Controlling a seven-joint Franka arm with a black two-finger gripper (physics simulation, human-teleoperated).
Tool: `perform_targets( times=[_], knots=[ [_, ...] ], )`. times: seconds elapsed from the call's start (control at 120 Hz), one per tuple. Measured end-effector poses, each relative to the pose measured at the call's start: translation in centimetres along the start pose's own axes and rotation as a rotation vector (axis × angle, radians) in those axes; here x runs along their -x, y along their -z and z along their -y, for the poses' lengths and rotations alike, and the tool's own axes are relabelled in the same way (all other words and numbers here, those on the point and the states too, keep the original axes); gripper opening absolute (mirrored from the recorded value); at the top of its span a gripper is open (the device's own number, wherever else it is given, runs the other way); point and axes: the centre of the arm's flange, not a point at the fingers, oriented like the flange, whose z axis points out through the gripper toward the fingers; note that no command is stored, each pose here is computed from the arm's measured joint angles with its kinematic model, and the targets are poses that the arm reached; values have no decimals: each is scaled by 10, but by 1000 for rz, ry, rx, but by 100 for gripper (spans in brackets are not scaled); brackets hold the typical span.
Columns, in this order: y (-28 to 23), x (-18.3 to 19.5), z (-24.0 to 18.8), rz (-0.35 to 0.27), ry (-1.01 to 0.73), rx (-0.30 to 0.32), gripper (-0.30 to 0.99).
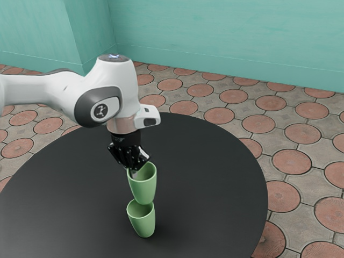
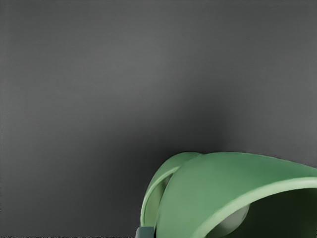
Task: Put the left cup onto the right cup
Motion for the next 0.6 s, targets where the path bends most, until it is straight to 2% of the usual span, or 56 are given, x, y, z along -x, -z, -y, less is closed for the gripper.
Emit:
perform_targets(
  times=[0.6],
  knots=[
    [-5, 12, 7, 8, 15, -10, -9]
  ],
)
